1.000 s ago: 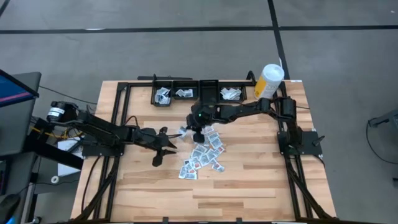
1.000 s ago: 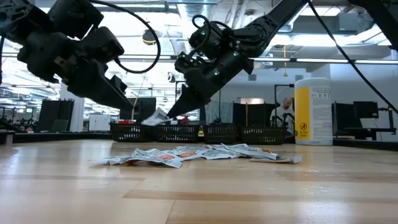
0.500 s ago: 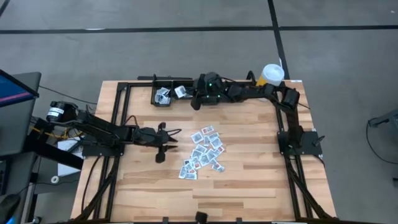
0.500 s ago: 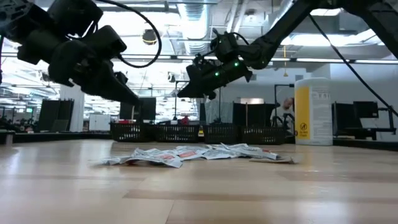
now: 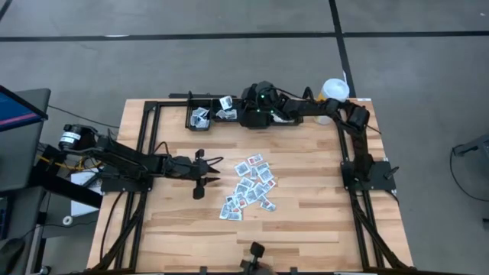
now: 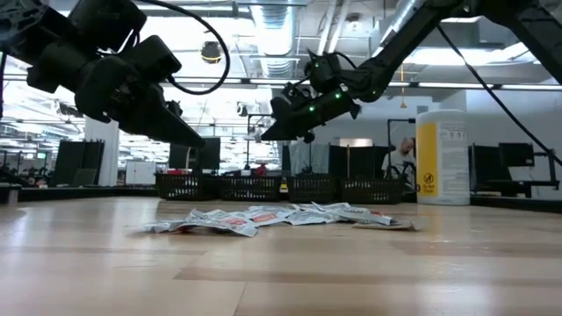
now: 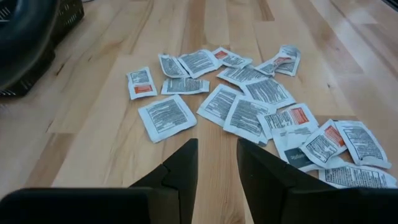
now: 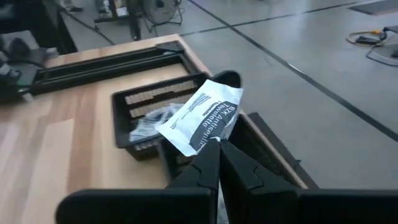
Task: Pick & Place First Aid Supplies
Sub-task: Put the black towelette pack into the middle left black bin
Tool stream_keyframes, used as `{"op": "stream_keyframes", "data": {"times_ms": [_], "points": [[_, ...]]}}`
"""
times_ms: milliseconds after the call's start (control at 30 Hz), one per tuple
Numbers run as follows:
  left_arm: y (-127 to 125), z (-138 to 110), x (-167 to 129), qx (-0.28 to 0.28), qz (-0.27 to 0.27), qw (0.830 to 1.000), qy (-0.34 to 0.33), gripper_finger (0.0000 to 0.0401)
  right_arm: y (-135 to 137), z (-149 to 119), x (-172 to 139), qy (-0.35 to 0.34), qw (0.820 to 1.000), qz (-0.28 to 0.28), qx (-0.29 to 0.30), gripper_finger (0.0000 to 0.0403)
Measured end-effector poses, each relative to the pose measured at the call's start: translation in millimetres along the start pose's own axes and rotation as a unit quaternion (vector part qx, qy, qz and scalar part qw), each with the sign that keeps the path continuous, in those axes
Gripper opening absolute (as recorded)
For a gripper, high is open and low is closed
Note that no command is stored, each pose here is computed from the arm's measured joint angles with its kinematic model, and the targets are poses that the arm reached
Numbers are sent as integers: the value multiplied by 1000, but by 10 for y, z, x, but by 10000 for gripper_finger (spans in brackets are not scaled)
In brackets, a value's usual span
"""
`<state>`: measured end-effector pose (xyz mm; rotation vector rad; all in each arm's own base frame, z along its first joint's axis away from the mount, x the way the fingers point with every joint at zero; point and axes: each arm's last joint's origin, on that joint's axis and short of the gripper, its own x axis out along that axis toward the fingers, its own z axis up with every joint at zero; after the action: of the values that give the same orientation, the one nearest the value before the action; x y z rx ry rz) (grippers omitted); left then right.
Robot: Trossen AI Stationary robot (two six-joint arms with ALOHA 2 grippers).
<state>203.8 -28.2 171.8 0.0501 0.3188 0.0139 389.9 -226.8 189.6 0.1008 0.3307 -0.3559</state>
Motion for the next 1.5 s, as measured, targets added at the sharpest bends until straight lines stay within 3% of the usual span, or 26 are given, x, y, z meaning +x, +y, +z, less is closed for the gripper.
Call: {"op": "stream_keyframes", "data": {"times_ms": [167, 467, 967, 1133, 1333, 1500], "points": [[-7, -16, 44, 0, 0, 1000, -3, 112, -121, -18, -22, 9, 1000, -9, 16, 0], [-18, -64, 121, 0, 2, 1000, 0, 112, -109, -56, -19, 26, 999, -6, 17, 3], [-18, -57, 121, 0, 2, 1000, -4, 112, -112, -102, -21, 49, 999, -6, 19, 97], [-18, -57, 121, 0, 2, 1000, -4, 112, -93, -128, -21, 63, 998, 3, -28, 97], [-18, -57, 120, -1, 2, 1000, -4, 112, 128, -149, 3, 68, 991, 83, -75, 92], [-18, -56, 120, -1, 2, 1000, -4, 112, 349, -188, 30, 90, 981, 56, -159, 97]]}}
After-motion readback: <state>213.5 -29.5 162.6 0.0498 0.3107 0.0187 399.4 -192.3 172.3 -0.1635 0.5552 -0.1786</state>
